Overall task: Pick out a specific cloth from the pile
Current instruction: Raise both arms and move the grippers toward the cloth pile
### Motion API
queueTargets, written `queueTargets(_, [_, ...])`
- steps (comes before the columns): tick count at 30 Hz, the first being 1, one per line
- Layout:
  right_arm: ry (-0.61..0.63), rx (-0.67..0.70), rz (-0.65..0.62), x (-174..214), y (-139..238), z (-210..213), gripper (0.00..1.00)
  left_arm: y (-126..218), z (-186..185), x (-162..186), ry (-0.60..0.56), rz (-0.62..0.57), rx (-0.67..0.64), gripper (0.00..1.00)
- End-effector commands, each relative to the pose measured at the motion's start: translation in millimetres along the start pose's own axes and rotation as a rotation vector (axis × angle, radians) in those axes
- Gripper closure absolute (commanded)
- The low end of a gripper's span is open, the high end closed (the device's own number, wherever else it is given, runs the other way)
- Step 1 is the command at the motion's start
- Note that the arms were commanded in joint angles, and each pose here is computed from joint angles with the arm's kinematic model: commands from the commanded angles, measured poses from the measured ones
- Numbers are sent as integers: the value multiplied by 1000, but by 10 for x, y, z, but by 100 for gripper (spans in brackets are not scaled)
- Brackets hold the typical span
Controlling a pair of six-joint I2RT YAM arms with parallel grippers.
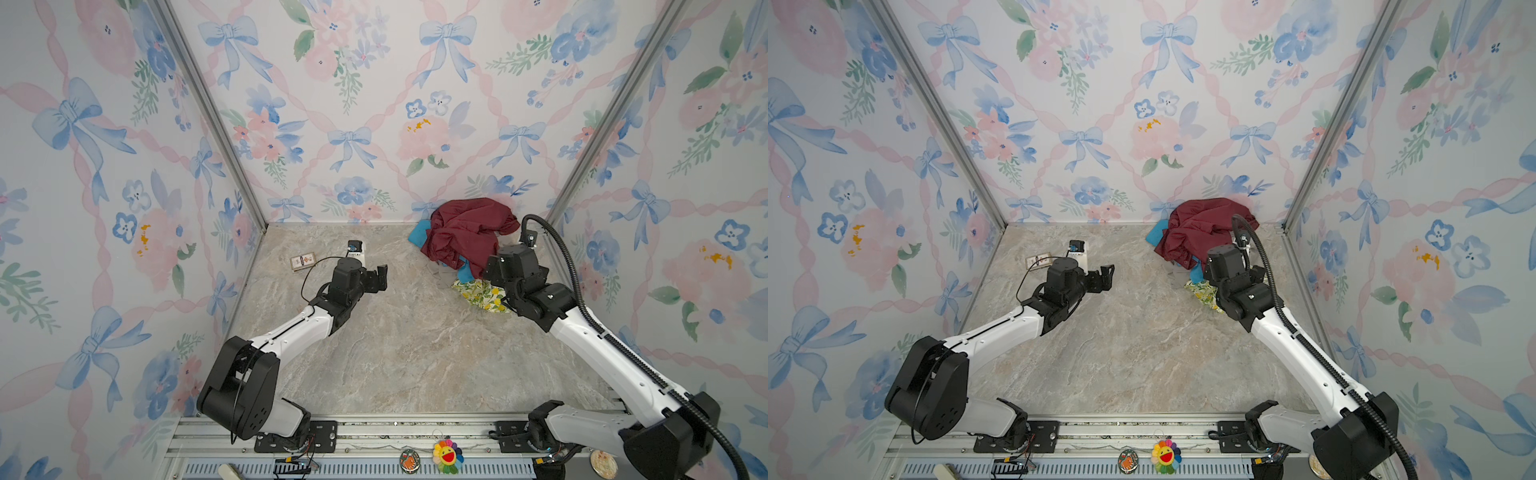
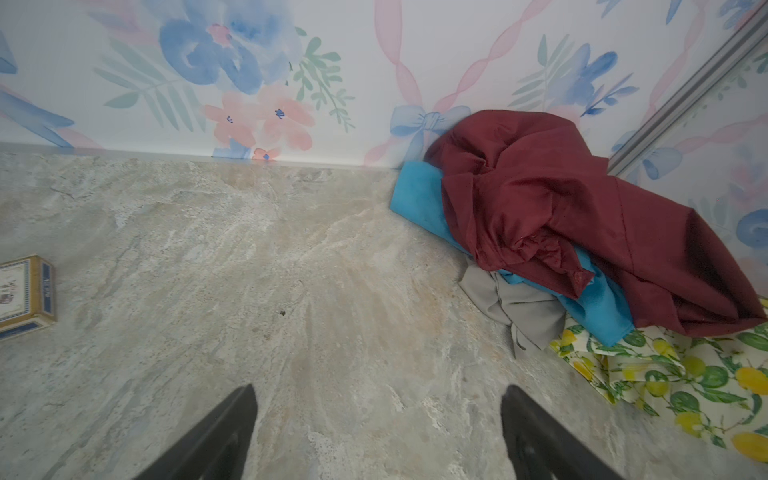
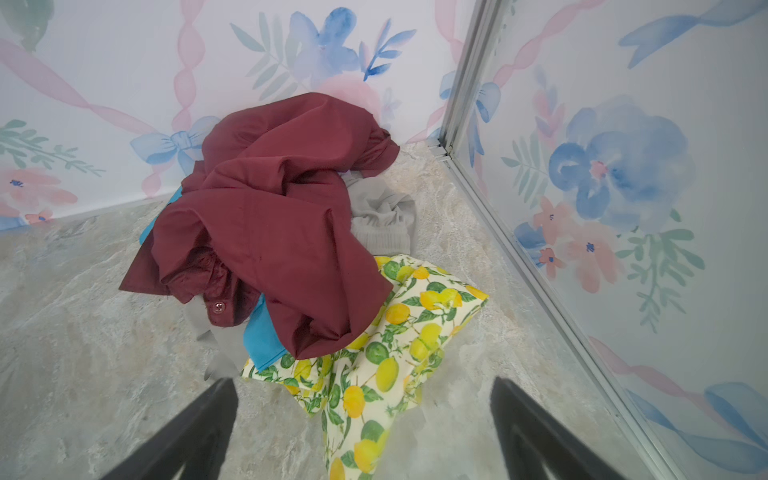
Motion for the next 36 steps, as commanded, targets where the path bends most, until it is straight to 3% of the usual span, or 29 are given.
queueTargets(1, [40,-24,34,39,-41,192,1,-31,-157,92,35,73,81,8])
queueTargets(8, [42,-114,72,112,-155,484,0,-40,-216,146,39,93,100,10])
queueTargets(16, [-8,-122,135,246,-228,383,1,-13,-386,252,6,109,130,11])
queueTargets(28, [-319,-72,169,671,-269,-455,2,107,-743,474,-104,128,173,13])
queueTargets(36, [-535,-120,203,839,-405,-720,2,202,-984,710,-232,150,193,13])
Point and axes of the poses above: each gripper's point midway between its finger pads, its own y axis back along the fingers, its own z axis along the line the jaws close on, x = y × z, the point moved 2 cm from there along y, back along the fingers, and after that the axes turned 14 degrees about y, right-handed, at the moved point
